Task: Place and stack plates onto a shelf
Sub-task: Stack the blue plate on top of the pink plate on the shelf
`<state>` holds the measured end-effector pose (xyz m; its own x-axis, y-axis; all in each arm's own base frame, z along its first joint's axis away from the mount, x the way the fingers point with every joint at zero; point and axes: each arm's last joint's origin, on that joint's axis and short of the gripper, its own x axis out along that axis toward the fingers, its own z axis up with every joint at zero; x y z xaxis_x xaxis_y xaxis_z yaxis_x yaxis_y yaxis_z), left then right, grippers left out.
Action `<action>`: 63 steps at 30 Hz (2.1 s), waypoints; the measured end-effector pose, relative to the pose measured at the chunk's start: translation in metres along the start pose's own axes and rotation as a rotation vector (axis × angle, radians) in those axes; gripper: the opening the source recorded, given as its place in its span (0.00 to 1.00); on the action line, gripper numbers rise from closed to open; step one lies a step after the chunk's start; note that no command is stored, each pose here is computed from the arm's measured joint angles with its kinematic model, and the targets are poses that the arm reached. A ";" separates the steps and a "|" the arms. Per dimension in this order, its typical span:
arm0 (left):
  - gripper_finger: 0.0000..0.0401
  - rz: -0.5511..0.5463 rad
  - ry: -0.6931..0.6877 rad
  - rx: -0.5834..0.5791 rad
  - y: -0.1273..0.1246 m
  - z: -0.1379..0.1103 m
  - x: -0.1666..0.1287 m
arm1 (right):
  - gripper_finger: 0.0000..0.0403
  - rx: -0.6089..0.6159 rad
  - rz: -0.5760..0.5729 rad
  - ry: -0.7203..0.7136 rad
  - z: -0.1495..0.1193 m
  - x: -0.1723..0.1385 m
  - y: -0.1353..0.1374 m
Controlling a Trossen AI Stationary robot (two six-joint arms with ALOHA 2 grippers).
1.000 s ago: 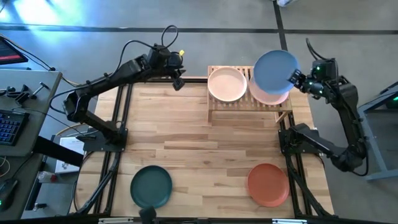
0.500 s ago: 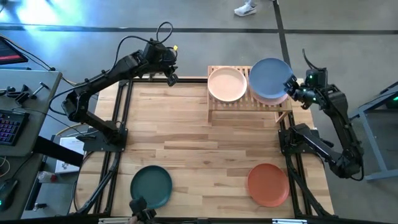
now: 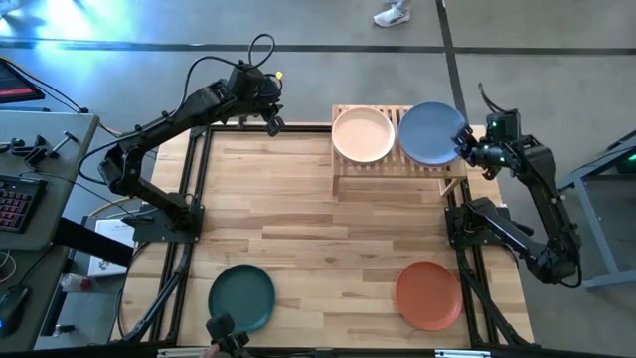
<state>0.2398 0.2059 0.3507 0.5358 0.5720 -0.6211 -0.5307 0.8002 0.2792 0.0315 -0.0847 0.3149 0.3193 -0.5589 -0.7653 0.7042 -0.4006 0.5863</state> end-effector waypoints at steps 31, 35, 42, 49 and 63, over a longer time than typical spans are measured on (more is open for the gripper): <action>0.21 0.000 0.000 -0.001 0.000 0.000 0.000 | 0.00 -0.020 -0.011 -0.015 0.001 0.000 0.000; 0.21 0.002 -0.005 -0.002 0.000 0.000 0.000 | 0.00 -0.019 -0.005 -0.006 0.001 0.000 0.000; 0.21 0.002 -0.006 -0.001 0.000 0.001 0.000 | 0.11 0.002 -0.003 -0.005 0.000 0.000 0.000; 0.21 0.003 -0.008 -0.001 0.000 0.001 0.000 | 0.21 0.003 0.026 -0.004 0.001 0.000 0.002; 0.21 0.002 -0.008 -0.015 0.000 0.001 0.000 | 0.21 0.012 0.084 0.030 -0.003 -0.006 0.001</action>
<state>0.2405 0.2058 0.3513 0.5401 0.5747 -0.6148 -0.5413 0.7966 0.2691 0.0319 -0.0792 0.3192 0.3963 -0.5686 -0.7209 0.6666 -0.3618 0.6518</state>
